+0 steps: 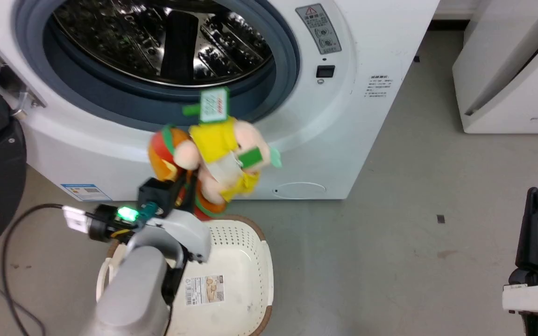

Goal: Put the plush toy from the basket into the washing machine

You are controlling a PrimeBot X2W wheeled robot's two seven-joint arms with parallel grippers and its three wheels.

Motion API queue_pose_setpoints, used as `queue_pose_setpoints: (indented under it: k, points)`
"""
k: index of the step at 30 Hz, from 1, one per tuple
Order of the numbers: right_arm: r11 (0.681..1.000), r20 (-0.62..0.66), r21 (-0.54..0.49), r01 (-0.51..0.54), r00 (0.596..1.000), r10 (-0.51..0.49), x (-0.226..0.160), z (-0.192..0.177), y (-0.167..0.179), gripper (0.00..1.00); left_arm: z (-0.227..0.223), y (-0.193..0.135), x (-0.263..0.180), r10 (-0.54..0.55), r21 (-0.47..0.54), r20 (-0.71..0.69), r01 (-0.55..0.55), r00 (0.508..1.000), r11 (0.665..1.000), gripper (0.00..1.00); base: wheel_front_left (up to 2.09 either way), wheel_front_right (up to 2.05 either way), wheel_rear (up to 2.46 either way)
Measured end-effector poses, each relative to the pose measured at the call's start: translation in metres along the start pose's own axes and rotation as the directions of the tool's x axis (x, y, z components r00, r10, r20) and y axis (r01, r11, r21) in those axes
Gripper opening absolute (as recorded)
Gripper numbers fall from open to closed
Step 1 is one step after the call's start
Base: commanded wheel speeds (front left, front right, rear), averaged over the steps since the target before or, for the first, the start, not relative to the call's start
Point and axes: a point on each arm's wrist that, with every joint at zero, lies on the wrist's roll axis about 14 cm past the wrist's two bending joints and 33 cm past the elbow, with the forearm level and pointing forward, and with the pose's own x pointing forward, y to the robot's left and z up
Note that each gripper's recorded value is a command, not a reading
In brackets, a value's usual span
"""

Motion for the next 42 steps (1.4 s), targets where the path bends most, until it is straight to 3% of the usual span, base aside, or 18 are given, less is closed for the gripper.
queue_pose_setpoints:
  k: [5, 15, 30, 42]
  points:
    - [1.0, -0.017, -0.009, 0.015, 1.0, -0.015, 0.004, -0.008, -0.005, 1.0, 0.019, 0.023, 0.018, 0.06, 0.007, 0.065, -0.061, 0.996, 0.998, 0.0, 0.0, 0.0, 0.0]
    - [0.998, -0.035, -0.024, 0.052, 0.998, -0.053, 0.029, -0.026, -0.017, 1.0, 0.061, 0.066, 0.095, 0.128, 0.038, 0.188, -0.138, 0.974, 0.99, 0.0, 0.0, 0.0, 0.0]
    - [0.987, -0.119, -0.057, 0.15, 0.981, -0.156, 0.042, -0.071, -0.056, 1.0, 0.036, 0.09, 0.215, 0.162, 0.074, 0.187, -0.178, 0.969, 0.981, 0.0, 0.0, 0.0, 0.0]
    - [0.969, -0.175, -0.129, 0.213, 0.956, -0.234, 0.031, -0.089, -0.086, 1.0, -0.003, 0.1, 0.269, 0.203, 0.043, 0.127, -0.21, 0.971, 0.977, 0.0, 0.0, 0.0, 0.0]
